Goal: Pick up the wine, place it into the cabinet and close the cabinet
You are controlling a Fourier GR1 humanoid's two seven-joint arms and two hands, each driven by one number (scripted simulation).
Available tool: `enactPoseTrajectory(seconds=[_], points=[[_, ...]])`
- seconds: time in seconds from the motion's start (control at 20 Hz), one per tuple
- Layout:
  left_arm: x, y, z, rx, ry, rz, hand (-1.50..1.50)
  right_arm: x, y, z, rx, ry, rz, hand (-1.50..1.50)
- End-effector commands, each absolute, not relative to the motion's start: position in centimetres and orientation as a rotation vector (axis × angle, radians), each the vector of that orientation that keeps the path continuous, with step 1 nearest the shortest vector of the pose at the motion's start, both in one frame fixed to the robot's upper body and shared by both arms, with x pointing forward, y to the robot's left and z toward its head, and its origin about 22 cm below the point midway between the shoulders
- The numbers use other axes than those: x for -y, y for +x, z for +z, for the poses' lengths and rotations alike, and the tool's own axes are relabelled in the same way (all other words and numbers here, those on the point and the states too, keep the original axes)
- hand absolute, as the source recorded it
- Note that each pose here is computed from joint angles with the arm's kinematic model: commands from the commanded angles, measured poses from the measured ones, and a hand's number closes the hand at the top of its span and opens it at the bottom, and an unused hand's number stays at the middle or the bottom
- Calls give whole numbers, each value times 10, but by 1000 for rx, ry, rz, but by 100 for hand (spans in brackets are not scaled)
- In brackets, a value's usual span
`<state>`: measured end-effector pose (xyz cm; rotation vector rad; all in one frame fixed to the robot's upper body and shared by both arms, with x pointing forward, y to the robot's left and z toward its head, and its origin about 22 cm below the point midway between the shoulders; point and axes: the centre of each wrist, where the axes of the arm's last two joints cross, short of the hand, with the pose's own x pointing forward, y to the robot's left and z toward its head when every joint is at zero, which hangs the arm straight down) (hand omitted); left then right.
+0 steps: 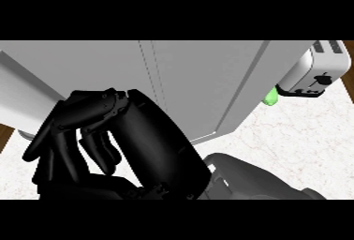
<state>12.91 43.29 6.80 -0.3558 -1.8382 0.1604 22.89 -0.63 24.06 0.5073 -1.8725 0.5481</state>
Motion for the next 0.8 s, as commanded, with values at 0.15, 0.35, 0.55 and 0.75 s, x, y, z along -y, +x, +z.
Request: enactPoseTrajectory(seconds=[0.15,0.35,0.55,0.75], points=[[-448,125,66,1893,-407,166,-150,-11,299,272,1840,527,594,150],[-450,122,64,1883,-401,164,-150,-15,308,262,1628,666,769,150],[-451,130,75,1881,-395,168,-150,-15,317,241,1391,769,1073,150],[-456,132,79,1884,-400,157,-150,-21,341,229,1241,818,1172,150]])
